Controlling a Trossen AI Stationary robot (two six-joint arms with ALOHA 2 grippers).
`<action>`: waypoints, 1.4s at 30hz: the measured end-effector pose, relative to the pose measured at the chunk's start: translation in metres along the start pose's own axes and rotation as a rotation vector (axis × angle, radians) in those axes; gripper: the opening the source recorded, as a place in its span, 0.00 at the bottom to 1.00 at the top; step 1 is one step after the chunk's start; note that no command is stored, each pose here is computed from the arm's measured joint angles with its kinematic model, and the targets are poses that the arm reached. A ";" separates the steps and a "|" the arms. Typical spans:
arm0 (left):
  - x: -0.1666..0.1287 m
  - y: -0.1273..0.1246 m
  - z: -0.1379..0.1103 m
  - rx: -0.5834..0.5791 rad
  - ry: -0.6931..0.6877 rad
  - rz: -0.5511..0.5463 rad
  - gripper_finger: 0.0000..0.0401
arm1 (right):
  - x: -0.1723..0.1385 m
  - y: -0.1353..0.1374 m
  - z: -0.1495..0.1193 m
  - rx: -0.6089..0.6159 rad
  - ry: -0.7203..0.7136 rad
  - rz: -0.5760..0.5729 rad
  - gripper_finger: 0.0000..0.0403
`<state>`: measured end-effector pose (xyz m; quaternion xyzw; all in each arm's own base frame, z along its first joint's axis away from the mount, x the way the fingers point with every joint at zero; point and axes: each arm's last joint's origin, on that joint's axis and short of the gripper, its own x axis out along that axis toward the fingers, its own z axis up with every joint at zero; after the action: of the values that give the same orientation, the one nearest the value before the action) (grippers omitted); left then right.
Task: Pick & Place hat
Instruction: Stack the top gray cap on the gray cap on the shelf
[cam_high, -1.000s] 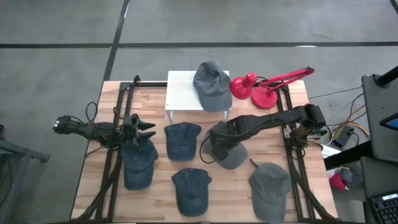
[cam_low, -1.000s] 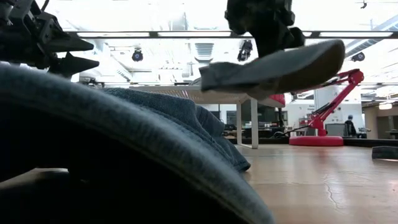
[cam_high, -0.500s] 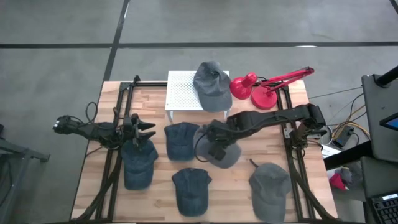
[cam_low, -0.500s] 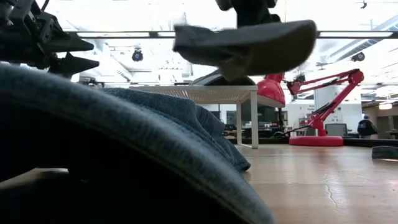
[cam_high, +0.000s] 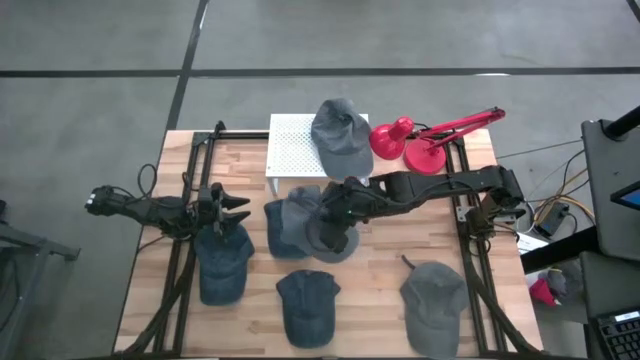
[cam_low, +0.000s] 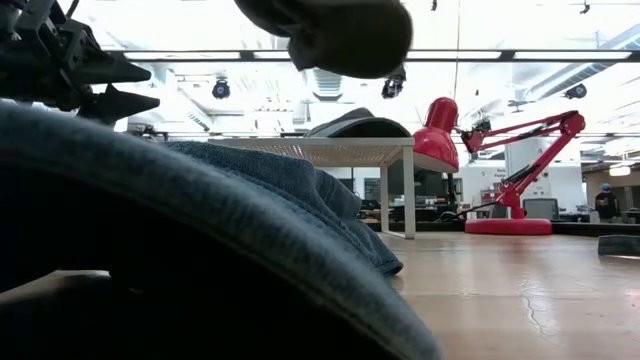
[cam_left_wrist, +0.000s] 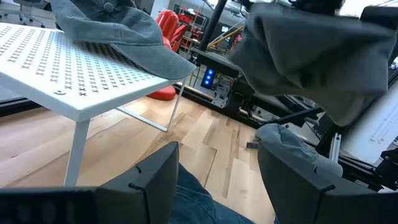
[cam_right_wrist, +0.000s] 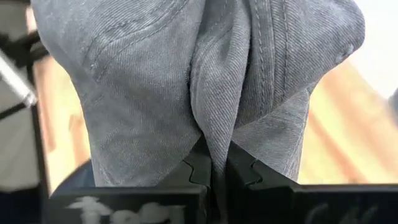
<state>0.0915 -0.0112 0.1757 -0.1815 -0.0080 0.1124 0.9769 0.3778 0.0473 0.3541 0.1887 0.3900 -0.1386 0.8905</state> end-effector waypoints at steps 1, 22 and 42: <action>0.000 0.000 0.000 0.000 0.000 0.000 0.56 | -0.001 -0.001 0.002 0.003 -0.026 -0.025 0.03; 0.000 0.000 0.000 0.000 0.001 -0.001 0.56 | -0.022 -0.058 0.043 0.425 -0.342 -0.453 0.03; 0.000 0.000 0.000 0.004 0.001 -0.001 0.56 | -0.032 -0.114 0.058 0.665 -0.266 -0.525 0.03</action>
<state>0.0915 -0.0113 0.1757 -0.1794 -0.0074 0.1119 0.9774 0.3488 -0.0764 0.3884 0.3401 0.2409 -0.5010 0.7584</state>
